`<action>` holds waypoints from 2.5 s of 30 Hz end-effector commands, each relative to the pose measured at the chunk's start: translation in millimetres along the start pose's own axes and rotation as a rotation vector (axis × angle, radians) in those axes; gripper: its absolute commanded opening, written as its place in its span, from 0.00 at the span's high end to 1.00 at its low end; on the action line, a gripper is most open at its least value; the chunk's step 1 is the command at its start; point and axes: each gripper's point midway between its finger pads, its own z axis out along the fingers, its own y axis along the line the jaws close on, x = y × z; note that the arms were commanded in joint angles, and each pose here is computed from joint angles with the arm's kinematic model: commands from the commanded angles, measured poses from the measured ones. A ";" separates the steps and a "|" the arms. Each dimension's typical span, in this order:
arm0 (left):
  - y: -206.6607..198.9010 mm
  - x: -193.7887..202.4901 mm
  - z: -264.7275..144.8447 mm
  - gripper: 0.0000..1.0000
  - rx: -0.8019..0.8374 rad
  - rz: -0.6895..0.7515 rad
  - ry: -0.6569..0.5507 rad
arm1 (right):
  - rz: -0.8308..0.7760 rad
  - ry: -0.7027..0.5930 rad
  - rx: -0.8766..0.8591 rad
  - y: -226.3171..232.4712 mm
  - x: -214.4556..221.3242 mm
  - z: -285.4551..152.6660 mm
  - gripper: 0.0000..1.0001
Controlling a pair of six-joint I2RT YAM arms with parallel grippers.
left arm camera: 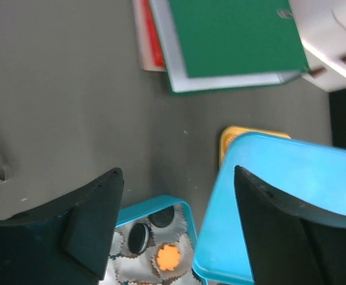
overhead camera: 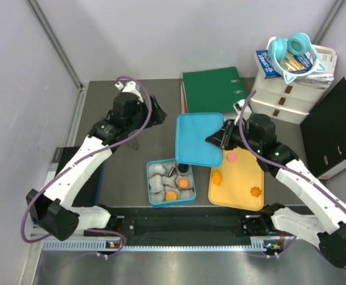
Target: Pack the cookies
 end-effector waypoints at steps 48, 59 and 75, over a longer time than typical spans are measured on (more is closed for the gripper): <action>-95.1 37.4 7.2 0.03 0.673 -0.383 0.338 | -1.935 -0.339 0.716 30.5 -7.5 13.7 1.00; -84.6 55.3 12.7 0.31 0.641 -0.378 0.385 | -1.883 -0.405 0.701 40.4 -13.2 9.2 1.00; -89.6 57.9 0.6 1.00 0.683 -0.356 0.391 | -1.825 -0.421 0.710 42.8 -20.7 9.0 0.81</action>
